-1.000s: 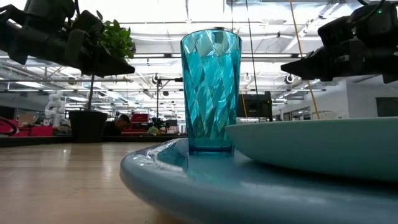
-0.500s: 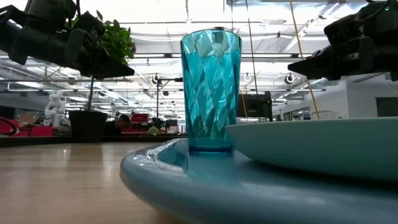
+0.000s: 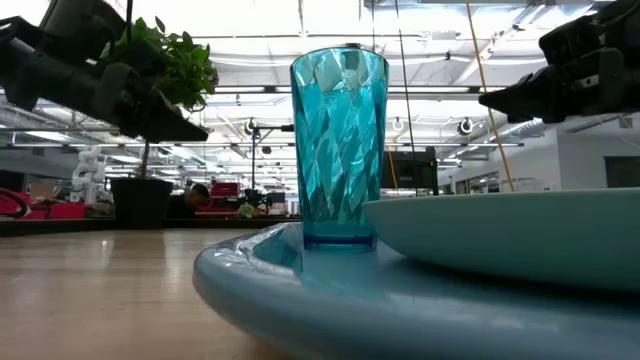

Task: Pick and place plate/cup/fork/spoon on tray
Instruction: Return to Home Position

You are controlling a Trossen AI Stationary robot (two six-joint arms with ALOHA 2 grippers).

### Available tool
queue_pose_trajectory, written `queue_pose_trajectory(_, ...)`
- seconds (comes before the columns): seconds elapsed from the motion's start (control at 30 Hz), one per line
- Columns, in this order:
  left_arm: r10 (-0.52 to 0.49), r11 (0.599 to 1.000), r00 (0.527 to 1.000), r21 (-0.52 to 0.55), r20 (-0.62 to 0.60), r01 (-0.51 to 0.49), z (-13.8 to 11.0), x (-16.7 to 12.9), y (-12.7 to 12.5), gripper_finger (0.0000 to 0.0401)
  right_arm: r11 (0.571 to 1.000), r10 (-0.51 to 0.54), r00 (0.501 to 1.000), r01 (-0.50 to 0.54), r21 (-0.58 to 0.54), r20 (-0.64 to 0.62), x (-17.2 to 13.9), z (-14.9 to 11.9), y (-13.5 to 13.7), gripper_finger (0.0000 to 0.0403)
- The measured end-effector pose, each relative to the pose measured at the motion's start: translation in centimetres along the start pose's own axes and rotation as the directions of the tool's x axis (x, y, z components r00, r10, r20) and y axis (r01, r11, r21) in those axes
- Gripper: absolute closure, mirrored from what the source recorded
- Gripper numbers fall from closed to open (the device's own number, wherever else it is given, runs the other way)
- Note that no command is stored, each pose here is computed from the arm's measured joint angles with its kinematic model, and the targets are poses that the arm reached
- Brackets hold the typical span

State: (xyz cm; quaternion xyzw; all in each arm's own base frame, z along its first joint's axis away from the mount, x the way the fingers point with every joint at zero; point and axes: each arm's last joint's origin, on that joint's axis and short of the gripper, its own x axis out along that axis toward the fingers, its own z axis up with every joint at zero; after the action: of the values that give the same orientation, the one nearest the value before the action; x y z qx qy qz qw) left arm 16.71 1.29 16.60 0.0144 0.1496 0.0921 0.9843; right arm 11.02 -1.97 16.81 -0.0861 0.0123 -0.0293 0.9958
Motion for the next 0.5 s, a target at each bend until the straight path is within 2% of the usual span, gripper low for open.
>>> queue_pose_trajectory(0.27, 0.008, 1.0, 0.997, -0.007, 0.077, -0.008, -2.7, -0.8, 0.1, 0.0394, 1.0, -0.007, 0.999, 0.007, -0.007, 0.045, -0.7, 0.4, 0.0, 0.0403)
queue_pose_trajectory(0.4, 0.019, 1.0, 0.994, -0.01, 0.108, -0.018, -2.9, -1.0, 0.1, 0.0397, 1.0, -0.017, 1.0, 0.017, 0.025, 0.025, -1.0, 0.1, 0.1, 0.0403)
queue_pose_trajectory(0.5, 0.02, 1.0, 0.992, -0.011, 0.126, -0.019, -2.8, -1.1, 0.2, 0.0396, 0.997, -0.07, 0.997, 0.07, 0.033, -0.011, -1.1, -0.2, 0.1, 0.0403)
